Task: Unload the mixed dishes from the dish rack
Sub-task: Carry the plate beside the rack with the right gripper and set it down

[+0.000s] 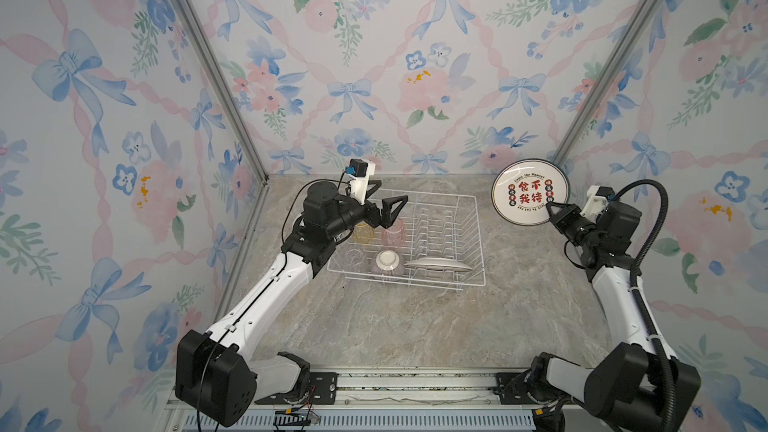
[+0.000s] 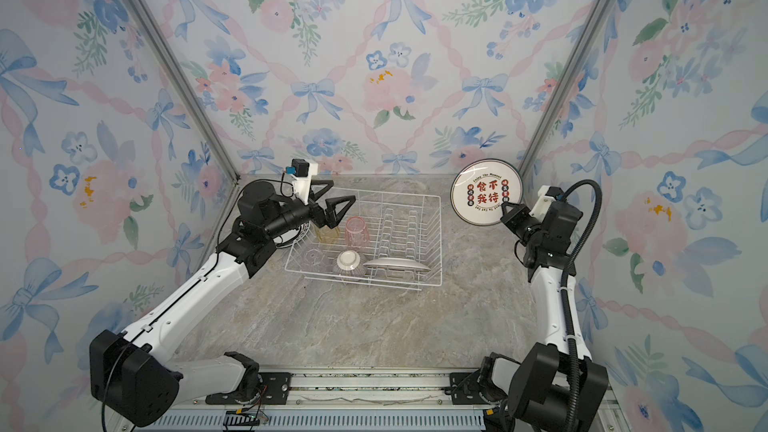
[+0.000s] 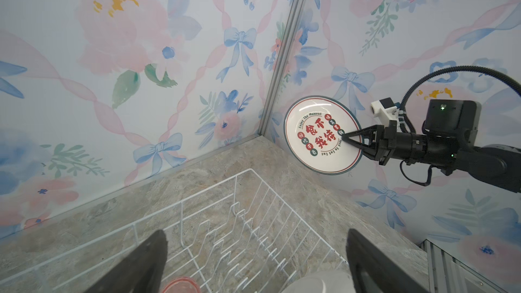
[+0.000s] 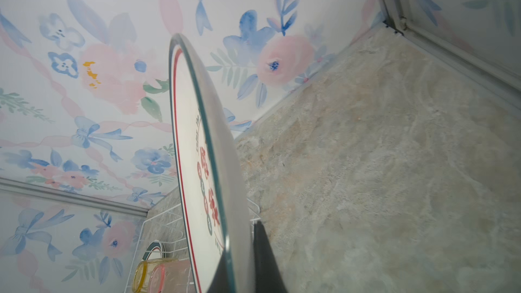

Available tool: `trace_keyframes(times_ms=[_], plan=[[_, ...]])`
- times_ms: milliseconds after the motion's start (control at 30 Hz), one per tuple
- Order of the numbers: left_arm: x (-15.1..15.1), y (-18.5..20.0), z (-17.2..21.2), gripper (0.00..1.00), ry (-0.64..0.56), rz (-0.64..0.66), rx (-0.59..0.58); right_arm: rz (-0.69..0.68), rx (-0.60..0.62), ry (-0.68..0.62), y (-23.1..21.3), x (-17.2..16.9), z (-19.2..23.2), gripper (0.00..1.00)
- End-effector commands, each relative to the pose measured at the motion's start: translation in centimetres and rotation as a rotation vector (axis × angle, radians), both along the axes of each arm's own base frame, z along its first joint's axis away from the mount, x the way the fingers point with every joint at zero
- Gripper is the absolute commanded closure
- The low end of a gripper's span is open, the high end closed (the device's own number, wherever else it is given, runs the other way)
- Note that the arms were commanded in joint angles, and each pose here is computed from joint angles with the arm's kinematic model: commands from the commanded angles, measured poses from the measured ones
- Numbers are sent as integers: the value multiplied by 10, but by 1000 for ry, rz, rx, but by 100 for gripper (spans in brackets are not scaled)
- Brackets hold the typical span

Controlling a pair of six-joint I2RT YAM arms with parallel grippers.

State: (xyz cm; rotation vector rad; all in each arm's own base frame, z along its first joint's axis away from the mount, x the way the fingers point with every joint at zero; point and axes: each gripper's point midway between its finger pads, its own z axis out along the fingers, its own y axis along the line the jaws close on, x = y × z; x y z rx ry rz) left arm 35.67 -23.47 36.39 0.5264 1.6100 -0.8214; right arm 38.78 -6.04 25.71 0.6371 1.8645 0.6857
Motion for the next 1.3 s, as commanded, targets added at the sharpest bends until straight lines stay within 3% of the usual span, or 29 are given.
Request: trace_keyframes(times_ms=[0,333,767,1133,1267], plan=[[8,0,-12,2,-9,25,25,-48,66,83,-14,2,-41,100],[14,-8,-24,2,17,-11,31,-48,245,205,-18,28,-134,100],[21,-13,-31,2,41,-29,35,-2,286,357,-1,36,-204,97],[23,-16,-40,2,76,-43,53,-15,281,415,-5,20,-224,66],[22,-16,-42,2,81,-46,64,-19,260,431,-6,14,-223,51]])
